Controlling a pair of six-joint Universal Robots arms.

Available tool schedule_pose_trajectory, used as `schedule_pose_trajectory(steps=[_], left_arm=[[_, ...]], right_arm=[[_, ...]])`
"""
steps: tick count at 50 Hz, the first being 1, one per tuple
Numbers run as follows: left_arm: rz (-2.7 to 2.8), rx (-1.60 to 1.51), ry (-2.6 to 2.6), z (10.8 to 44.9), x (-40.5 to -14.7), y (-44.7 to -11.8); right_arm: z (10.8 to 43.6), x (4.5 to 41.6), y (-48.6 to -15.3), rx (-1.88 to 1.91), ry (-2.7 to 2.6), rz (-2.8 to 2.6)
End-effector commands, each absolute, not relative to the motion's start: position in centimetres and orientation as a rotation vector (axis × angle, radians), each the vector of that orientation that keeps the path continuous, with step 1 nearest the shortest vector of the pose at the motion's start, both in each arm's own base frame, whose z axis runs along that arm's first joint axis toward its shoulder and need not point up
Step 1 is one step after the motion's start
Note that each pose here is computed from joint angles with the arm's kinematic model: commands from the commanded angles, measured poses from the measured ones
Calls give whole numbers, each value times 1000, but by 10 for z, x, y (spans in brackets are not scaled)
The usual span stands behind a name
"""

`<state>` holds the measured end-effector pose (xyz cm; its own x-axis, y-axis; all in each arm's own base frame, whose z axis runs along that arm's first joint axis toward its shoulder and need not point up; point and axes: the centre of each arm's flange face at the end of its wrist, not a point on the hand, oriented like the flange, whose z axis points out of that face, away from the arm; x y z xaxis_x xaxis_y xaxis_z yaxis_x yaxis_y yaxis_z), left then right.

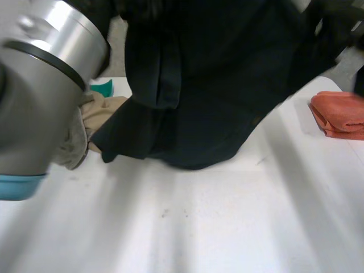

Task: Fold the laundry.

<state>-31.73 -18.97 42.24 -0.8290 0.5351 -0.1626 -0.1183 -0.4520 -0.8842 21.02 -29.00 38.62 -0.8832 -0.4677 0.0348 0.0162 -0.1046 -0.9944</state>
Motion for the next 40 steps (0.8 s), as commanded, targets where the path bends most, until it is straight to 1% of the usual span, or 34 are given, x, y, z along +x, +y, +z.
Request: schedule_pose_trajectory(steps=[1,3,7,11,14,15,16,18,19,20,22,23,25,26,27,29,30,31,33,34,35,37,38,40], left_arm=[[2350,-491,-1199,468,-293,-159],[2354,-462,-1174,475,-288,-154],[2369,-424,-1142,486,-280,-146],[2365,-427,-1149,484,-281,-148],[2363,-436,-1173,478,-283,-155],[2364,-438,-1189,475,-284,-160],[2363,-447,-1235,465,-287,-175],[2355,-460,-1299,450,-292,-194],[2352,-465,-1332,442,-294,-204],[2349,-468,-1388,429,-295,-224],[2343,-471,-1444,415,-297,-242],[2330,-475,-1501,399,-301,-261],[2306,-487,-1564,379,-305,-280],[2293,-492,-1596,368,-307,-289],[2273,-502,-1642,350,-312,-305],[2264,-509,-1664,334,-317,-320],[2264,-505,-1672,326,-318,-329],[2272,-499,-1674,312,-320,-346],[2289,-496,-1661,301,-321,-362],[2297,-494,-1653,295,-321,-370],[2312,-496,-1627,285,-323,-383],[2332,-499,-1585,279,-327,-393],[2339,-501,-1565,277,-330,-397],[2375,-487,-1513,278,-333,-407]], right_arm=[[451,204,-267,-507,1647,-2277],[466,202,-258,-516,1617,-2309],[482,201,-250,-520,1593,-2337],[487,200,-249,-523,1583,-2347],[481,202,-254,-525,1604,-2330],[472,204,-263,-528,1636,-2299],[467,206,-268,-531,1657,-2280],[455,210,-279,-538,1694,-2243],[443,216,-289,-557,1732,-2209],[436,218,-293,-568,1751,-2195],[422,226,-302,-595,1793,-2166],[407,237,-310,-629,1831,-2148],[389,247,-320,-669,1880,-2137],[370,255,-331,-704,1936,-2142],[361,260,-337,-727,1956,-2150],[345,268,-349,-760,1976,-2194],[331,275,-361,-786,1972,-2258],[325,280,-367,-795,1958,-2291],[310,290,-377,-812,1923,-2349],[296,301,-384,-836,1873,-2399],[290,307,-387,-848,1841,-2423],[275,317,-395,-860,1785,-2463],[258,325,-402,-873,1752,-2488],[247,329,-408,-877,1725,-2515]])
